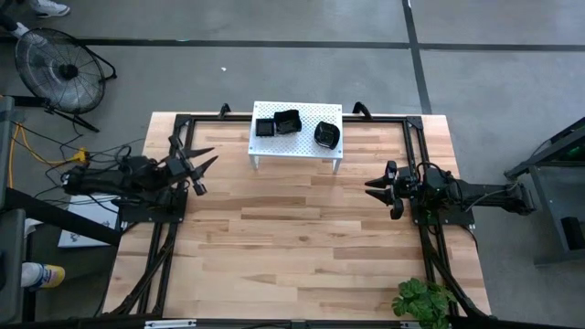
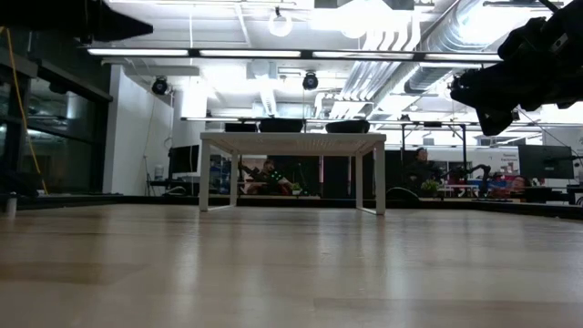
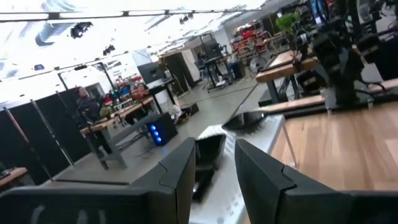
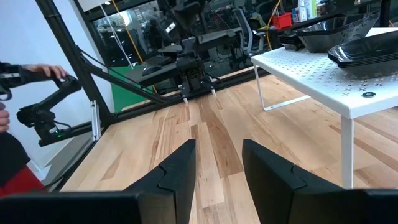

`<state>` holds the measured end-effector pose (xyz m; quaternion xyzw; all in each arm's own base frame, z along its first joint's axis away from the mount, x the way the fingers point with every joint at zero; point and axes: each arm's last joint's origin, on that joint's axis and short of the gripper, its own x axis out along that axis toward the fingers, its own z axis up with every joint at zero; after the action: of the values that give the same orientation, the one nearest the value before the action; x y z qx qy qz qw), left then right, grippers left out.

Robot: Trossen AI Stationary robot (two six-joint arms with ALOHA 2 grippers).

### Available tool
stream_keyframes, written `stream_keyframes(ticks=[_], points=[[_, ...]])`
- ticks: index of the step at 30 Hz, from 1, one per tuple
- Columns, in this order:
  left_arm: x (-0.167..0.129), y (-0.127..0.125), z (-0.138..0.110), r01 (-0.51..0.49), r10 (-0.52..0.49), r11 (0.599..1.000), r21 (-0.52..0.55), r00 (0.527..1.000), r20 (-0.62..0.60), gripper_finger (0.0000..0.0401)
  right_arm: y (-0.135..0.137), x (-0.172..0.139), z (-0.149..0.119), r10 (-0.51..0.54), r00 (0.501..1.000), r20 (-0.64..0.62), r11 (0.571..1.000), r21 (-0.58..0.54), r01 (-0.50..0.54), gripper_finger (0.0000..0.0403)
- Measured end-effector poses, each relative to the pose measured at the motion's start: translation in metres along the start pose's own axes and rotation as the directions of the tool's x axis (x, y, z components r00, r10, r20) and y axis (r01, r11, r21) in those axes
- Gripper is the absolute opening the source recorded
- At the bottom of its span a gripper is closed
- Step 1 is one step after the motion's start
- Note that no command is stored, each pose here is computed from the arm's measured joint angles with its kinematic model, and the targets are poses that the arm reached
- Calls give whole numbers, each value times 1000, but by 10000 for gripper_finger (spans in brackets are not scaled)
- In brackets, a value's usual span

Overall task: Pick & Place Mini shaped plates
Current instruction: Return to Home Position

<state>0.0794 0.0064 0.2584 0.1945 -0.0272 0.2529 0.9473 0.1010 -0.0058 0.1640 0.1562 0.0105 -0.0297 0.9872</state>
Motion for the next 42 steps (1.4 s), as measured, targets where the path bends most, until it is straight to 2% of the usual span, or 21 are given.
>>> stream_keyframes(ticks=[6,12,15,19,23,28,34,38,42], points=[[-8,-4,-19,20,-20,1000,10,1000,-18,111,0,0,0,0,1000,0,1000,0,0,126],[-9,-11,-30,108,-107,994,35,994,-37,111,0,0,0,-1,1000,0,1000,0,1,126],[-10,-13,-34,152,-152,988,3,986,-71,111,0,0,0,-1,1000,0,1000,0,1,126],[-11,-15,-39,178,-176,984,9,978,-112,111,0,0,0,0,1000,0,1000,0,0,126],[-9,-24,-52,245,-242,969,8,961,-136,111,0,0,0,0,1000,0,1000,0,0,126],[-4,-35,-68,300,-302,953,-37,948,-97,111,0,0,0,0,1000,0,1000,0,0,126],[-4,-40,-71,384,-386,922,-45,921,-48,111,0,0,0,0,1000,0,1000,0,0,126],[-4,-42,-72,391,-393,919,-37,919,-39,111,0,0,0,-1,1000,0,1000,0,1,126],[-5,-43,-73,442,-442,897,-17,897,-25,111,0,0,0,0,1000,0,1000,0,0,126]])
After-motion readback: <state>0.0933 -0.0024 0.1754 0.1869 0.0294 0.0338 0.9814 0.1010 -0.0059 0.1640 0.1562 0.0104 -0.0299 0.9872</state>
